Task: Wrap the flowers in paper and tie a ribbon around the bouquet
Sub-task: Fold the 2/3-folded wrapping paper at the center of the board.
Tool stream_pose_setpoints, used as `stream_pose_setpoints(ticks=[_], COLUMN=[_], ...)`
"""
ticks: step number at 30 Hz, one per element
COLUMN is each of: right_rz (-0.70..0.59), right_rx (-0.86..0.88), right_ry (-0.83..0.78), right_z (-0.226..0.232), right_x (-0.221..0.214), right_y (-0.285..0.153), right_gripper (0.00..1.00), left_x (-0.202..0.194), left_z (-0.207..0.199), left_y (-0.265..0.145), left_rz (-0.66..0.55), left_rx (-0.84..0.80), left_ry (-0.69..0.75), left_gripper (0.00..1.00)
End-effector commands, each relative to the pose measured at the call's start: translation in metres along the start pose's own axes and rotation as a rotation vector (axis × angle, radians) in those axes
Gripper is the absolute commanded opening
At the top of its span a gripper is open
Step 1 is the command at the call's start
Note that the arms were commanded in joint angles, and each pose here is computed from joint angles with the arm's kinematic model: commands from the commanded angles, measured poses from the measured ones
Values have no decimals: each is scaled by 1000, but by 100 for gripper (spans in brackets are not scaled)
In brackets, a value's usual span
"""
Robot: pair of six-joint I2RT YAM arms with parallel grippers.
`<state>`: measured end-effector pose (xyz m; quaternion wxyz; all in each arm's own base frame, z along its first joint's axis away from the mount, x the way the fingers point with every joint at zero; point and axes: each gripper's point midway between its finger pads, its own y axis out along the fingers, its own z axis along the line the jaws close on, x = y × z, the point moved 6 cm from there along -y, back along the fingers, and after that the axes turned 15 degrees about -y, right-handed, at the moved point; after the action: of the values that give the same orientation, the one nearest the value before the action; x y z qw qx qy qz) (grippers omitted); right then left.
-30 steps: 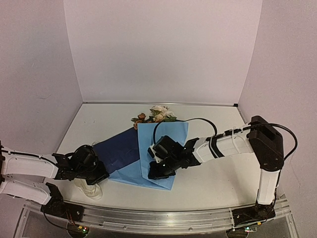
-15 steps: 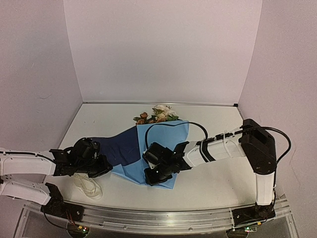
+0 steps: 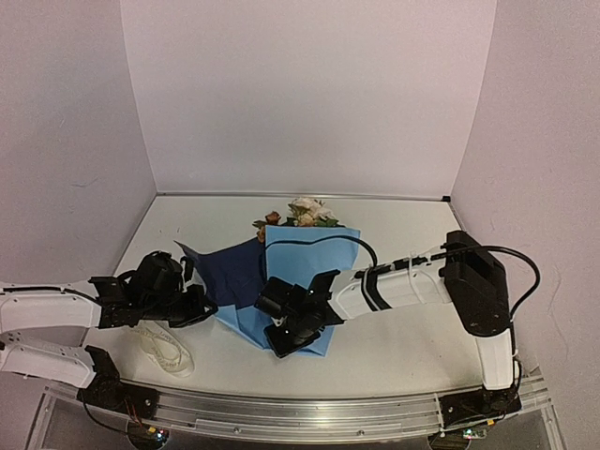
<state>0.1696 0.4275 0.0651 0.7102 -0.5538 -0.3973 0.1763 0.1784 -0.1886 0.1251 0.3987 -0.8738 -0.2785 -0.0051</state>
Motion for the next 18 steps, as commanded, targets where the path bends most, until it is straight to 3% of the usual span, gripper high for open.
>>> stream_pose_setpoints(ticks=[1, 6, 10, 18], right_rz=[109, 131, 138, 6], right_rx=[-106, -125, -129, 104], right_ry=[3, 16, 17, -62], right_z=[-10, -10, -10, 13], right_x=[-15, -16, -19, -5], right_y=[18, 23, 25, -10], right_gripper=[33, 34, 36, 41], left_x=[1, -19, -24, -13], left_z=[-51, -90, -98, -59], left_y=[-18, -21, -15, 1], left_rz=[21, 89, 103, -8], left_rx=[-189, -319, -346, -119], left_ry=[132, 271, 271, 180], left_gripper=[0, 0, 0, 0])
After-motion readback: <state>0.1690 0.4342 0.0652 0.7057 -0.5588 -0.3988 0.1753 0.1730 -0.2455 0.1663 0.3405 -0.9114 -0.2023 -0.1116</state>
